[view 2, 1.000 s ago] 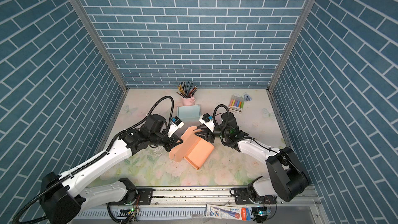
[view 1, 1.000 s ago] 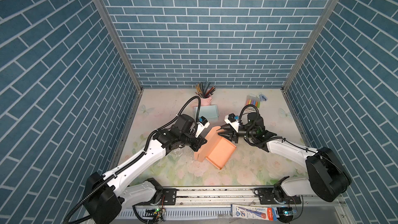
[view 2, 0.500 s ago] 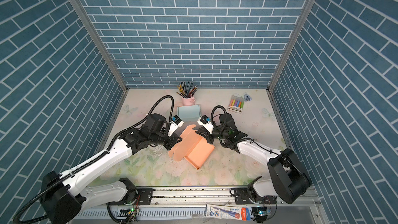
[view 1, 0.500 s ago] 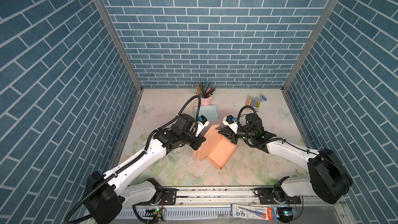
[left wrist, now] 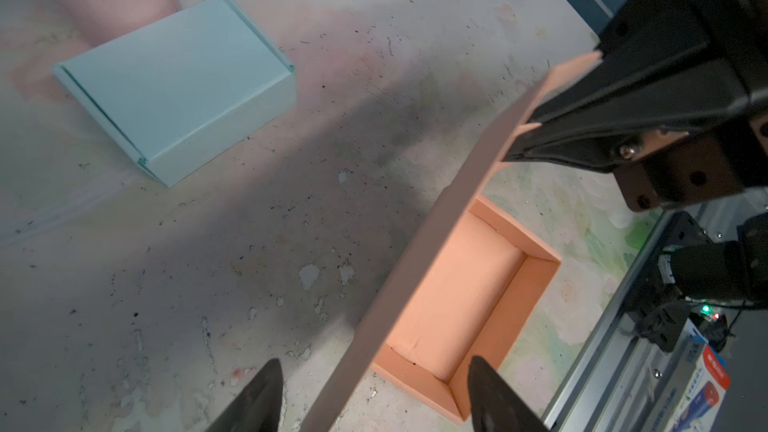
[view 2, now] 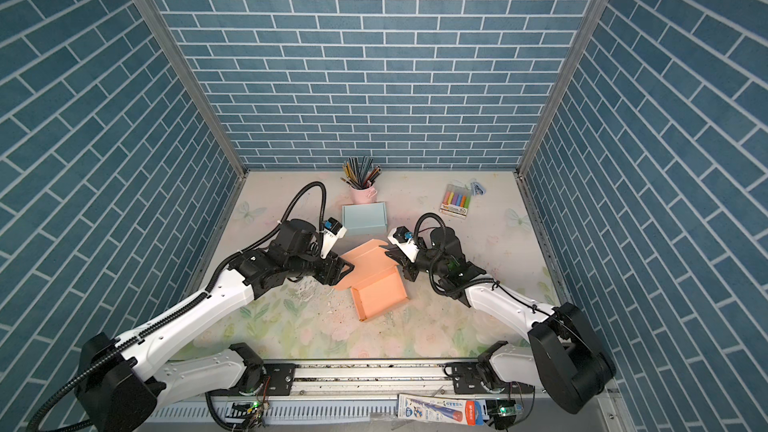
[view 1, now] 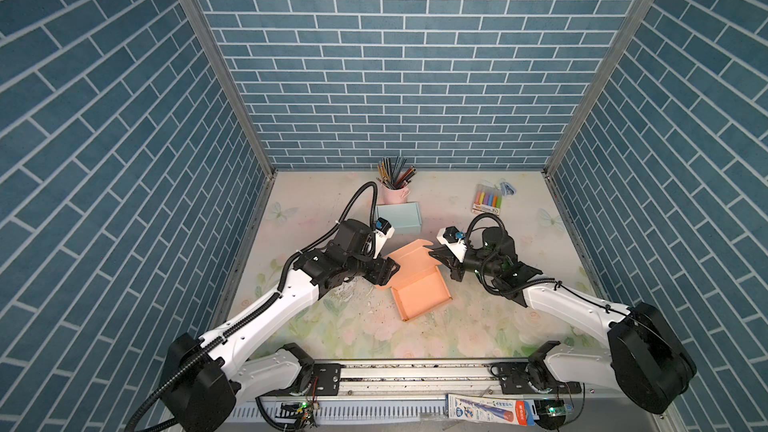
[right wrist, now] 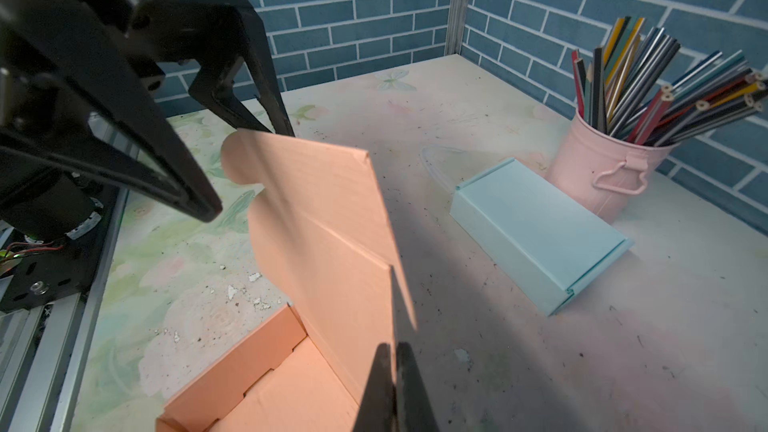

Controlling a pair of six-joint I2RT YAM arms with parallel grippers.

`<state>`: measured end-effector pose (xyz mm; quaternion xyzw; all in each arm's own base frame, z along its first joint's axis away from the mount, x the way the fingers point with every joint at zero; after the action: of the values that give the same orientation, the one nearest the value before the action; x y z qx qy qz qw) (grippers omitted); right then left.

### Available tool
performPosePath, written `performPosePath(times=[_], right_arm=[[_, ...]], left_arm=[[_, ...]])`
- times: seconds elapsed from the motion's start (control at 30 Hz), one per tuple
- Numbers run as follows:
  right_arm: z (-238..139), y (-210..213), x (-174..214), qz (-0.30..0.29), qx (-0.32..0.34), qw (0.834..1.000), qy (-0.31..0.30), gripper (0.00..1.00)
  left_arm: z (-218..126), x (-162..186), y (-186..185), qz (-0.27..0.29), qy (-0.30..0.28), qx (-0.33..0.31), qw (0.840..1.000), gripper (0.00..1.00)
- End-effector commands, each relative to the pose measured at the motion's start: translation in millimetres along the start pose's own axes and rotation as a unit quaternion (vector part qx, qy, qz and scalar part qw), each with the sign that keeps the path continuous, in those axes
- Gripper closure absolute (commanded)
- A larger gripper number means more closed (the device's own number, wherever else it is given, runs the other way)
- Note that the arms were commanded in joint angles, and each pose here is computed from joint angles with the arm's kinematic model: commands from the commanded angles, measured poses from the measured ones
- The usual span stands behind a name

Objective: Fold the paper box

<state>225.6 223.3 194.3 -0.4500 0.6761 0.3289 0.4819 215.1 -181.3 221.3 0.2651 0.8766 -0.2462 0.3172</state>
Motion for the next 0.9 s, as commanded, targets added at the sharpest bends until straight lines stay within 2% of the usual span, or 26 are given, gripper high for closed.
performPosePath(times=[0.0,0.23,0.37,0.6,0.87], right_arm=[[-9,-5,-4,0.007,0.047,0.998,-0.03,1.0],[-22,-4,4,0.036,0.086,0.995,-0.041,1.0],[-23,-6,8,0.051,0.098,0.993,-0.031,1.0],[-24,-4,7,0.066,0.092,0.993,-0.029,1.0],[-22,-7,10,0.078,0.102,0.992,-0.009,1.0]], left_arm=[[-6,-1,6,-0.036,-0.057,-0.006,0.998,0.27],[-2,20,15,-0.1,-0.116,-0.007,0.988,0.26],[10,34,21,-0.139,-0.131,-0.002,0.981,0.26],[23,43,22,-0.115,-0.151,0.017,0.982,0.27],[37,42,29,-0.114,-0.164,0.008,0.98,0.45]])
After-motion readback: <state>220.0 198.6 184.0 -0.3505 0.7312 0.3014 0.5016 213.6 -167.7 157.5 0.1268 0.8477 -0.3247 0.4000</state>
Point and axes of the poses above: each gripper's point midway between its finger pads, its own z axis out along the fingers, its own y axis along the line the jaws close on, x = y × z, the point moved 7 cm from there along -z, back along the fingers, and after that the axes turned 1 degree about z, right-handed, at the moved point
